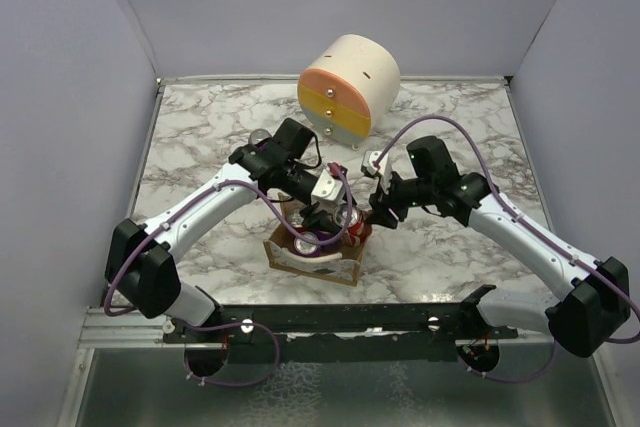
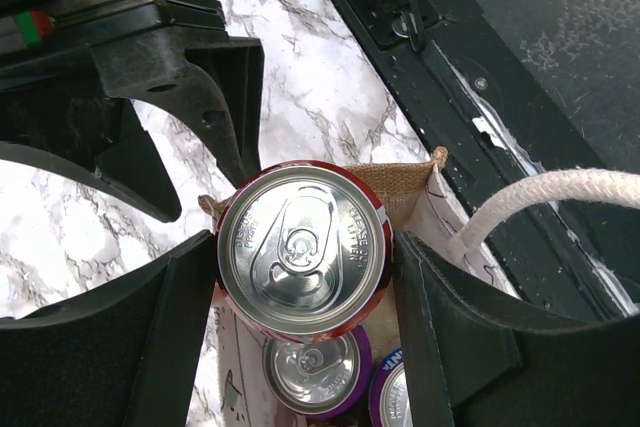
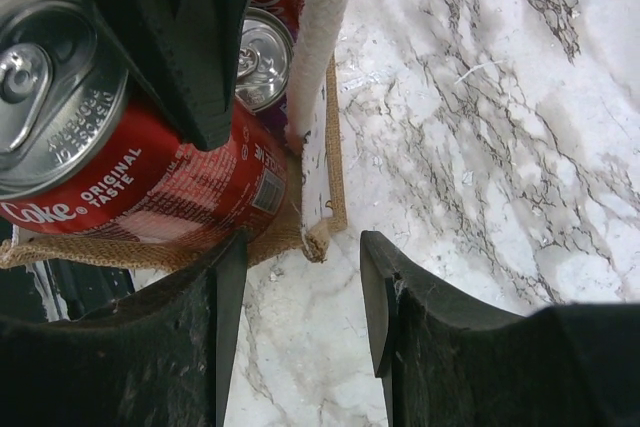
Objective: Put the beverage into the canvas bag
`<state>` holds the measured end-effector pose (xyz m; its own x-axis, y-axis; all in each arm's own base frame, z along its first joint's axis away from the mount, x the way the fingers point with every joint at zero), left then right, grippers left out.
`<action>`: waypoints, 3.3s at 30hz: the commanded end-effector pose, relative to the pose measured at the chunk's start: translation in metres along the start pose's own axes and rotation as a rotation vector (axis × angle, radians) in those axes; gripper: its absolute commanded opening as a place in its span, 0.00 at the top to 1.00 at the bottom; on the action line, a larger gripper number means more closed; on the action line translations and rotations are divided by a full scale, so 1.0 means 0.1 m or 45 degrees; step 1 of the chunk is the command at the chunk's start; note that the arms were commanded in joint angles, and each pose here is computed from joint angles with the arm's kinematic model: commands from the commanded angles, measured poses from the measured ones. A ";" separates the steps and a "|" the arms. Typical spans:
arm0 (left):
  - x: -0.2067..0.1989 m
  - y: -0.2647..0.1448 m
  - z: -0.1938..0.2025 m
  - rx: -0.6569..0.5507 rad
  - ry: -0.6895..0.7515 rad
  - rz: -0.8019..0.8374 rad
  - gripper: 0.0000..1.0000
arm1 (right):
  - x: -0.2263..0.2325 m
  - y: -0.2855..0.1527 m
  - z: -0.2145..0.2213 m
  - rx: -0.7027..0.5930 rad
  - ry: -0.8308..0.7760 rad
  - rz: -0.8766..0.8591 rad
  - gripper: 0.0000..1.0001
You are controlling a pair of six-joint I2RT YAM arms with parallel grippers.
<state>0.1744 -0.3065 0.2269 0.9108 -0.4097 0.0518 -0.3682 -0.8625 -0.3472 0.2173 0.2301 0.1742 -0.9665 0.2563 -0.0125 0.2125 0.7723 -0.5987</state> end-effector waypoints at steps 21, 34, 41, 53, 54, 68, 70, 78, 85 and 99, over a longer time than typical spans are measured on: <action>0.23 0.09 0.14 0.090 0.122 -0.037 1.00 | -0.04 -0.14 -0.11 -0.040 -0.017 0.020 0.48; 0.33 0.17 0.31 0.206 0.126 -0.080 1.00 | -0.10 -0.29 -0.16 -0.102 -0.005 0.060 0.45; 0.33 0.26 0.40 0.255 0.138 -0.074 1.00 | -0.11 -0.34 -0.12 -0.123 0.008 0.075 0.44; 0.39 0.35 0.62 0.336 0.103 -0.081 0.95 | -0.08 -0.37 -0.11 -0.146 0.002 0.070 0.43; 0.39 0.35 0.63 0.338 0.095 -0.077 0.94 | -0.07 -0.36 -0.10 -0.147 0.003 0.070 0.43; 0.42 0.40 0.83 0.388 0.063 -0.115 0.78 | -0.08 -0.45 -0.03 -0.170 -0.003 0.107 0.38; 0.40 0.41 0.86 0.393 0.050 -0.108 0.74 | -0.09 -0.46 -0.03 -0.173 0.001 0.108 0.38; 0.41 0.45 0.98 0.454 0.033 -0.140 0.64 | -0.09 -0.47 -0.02 -0.177 0.005 0.110 0.37; 0.42 0.47 1.00 0.477 0.005 -0.159 0.47 | -0.09 -0.46 0.00 -0.176 0.015 0.100 0.36; 0.43 0.43 0.88 0.487 -0.022 -0.205 0.23 | -0.08 -0.46 -0.01 -0.179 0.007 0.092 0.36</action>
<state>0.1994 -0.3285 0.1178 0.9538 -0.2988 0.0301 -0.2042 -0.7186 -0.6648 0.2138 0.1907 0.1957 -0.9416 0.3361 -0.0203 0.2989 0.8066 -0.5099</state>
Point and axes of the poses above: each gripper's point midway between its finger pads, its own y axis out along the fingers, its own x axis along the line the jaws close on, z = x × y, the point moved 1 cm from there along -y, back along the fingers, and after that the axes turned 4 degrees about -y, right-handed, at the moved point
